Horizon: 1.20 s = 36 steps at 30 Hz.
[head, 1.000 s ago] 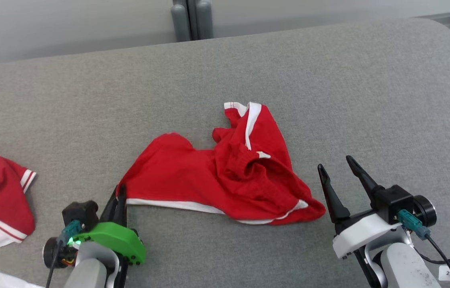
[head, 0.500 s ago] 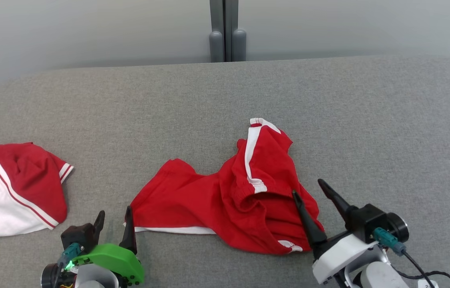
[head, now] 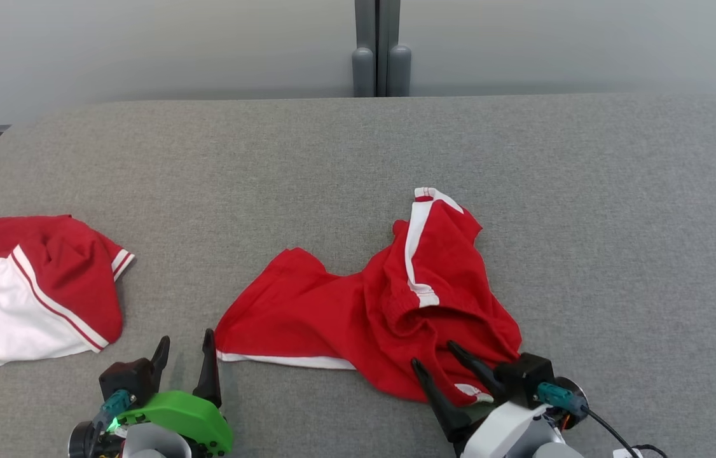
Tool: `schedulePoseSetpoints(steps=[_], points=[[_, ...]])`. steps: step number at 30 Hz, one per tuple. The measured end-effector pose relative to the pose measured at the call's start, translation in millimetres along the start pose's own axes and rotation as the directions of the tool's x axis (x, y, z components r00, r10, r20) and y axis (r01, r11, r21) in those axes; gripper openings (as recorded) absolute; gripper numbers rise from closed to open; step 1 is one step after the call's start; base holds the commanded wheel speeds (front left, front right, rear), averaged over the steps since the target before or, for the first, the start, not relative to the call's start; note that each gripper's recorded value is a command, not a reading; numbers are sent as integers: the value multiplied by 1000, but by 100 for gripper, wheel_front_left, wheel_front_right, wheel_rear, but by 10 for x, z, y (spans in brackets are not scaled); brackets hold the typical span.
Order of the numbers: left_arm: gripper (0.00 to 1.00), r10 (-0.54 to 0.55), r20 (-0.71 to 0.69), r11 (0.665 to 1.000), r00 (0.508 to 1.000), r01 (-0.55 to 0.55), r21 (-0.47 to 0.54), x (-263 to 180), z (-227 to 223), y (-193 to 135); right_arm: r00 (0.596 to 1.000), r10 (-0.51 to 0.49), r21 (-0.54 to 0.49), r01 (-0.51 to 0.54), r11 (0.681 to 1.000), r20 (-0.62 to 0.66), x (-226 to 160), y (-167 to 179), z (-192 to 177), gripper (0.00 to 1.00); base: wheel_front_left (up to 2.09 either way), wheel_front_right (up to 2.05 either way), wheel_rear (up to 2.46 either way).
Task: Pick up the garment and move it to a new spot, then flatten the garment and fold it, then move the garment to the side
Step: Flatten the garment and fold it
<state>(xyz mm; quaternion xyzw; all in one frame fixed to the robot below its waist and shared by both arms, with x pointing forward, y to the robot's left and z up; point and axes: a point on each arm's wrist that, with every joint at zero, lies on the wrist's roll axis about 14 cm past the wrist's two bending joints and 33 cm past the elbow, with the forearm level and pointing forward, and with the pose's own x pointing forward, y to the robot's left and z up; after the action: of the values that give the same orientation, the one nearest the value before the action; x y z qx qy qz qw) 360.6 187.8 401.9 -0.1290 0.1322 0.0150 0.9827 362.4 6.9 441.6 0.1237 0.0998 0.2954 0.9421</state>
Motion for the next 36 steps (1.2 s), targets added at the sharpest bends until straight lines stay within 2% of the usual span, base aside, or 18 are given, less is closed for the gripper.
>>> schedulePoseSetpoints(steps=[3,4,5,6,7,12,15,18,23,29,32,33,34,35,36], points=[[100,7,0,1000,1000,-7,-4,-20,-3,24,1000,19,7,-19,1000,-21,62,36,-39,98,0,0,0],[100,10,0,1000,1000,-10,-5,-27,-5,33,999,23,13,-23,1000,-26,77,46,-50,88,0,0,0],[100,12,0,1000,1000,-12,-6,-31,-5,40,999,26,15,-25,1000,-31,87,50,-63,50,0,0,0],[100,14,0,1000,1000,-14,-7,-36,-8,48,999,28,17,-28,999,-35,103,54,-69,41,0,0,0],[100,16,-1,1000,1000,-16,-7,-40,-11,53,999,29,22,-28,999,-40,119,50,-76,0,0,0,0],[100,20,-7,1000,1000,-20,-14,-49,-32,65,998,43,34,-42,999,-45,216,62,-55,0,0,0,0],[100,20,-12,1000,1000,-20,-16,-41,-50,63,999,34,29,-34,999,-3,346,-12,121,0,0,0,0],[100,14,-21,1000,1000,-15,-15,-26,-77,47,996,-31,57,26,998,78,481,-258,423,0,0,0,0],[100,2,-35,1000,999,-2,-10,32,-107,11,981,-138,69,129,989,137,626,-689,693,0,0,0,0],[100,-14,-42,1000,999,13,-12,150,-109,-30,958,-259,41,256,966,124,762,-1203,748,0,0,0,0],[100,-17,-47,1000,999,16,-9,218,-114,-33,952,-297,5,297,955,77,825,-1385,634,0,0,0,0],[100,-17,-49,1000,999,17,-11,230,-121,-34,951,-302,4,302,953,67,840,-1410,602,5,0,0,0],[100,-17,-52,1000,999,17,-12,241,-129,-34,951,-305,-5,306,952,52,856,-1432,557,44,0,0,0],[100,-17,-54,1000,998,16,-12,249,-137,-31,951,-305,-20,307,952,47,871,-1447,538,100,0,0,0],[100,-15,-55,1000,998,14,-13,254,-138,-24,950,-308,-21,309,951,48,880,-1461,541,100,0,0,0]])
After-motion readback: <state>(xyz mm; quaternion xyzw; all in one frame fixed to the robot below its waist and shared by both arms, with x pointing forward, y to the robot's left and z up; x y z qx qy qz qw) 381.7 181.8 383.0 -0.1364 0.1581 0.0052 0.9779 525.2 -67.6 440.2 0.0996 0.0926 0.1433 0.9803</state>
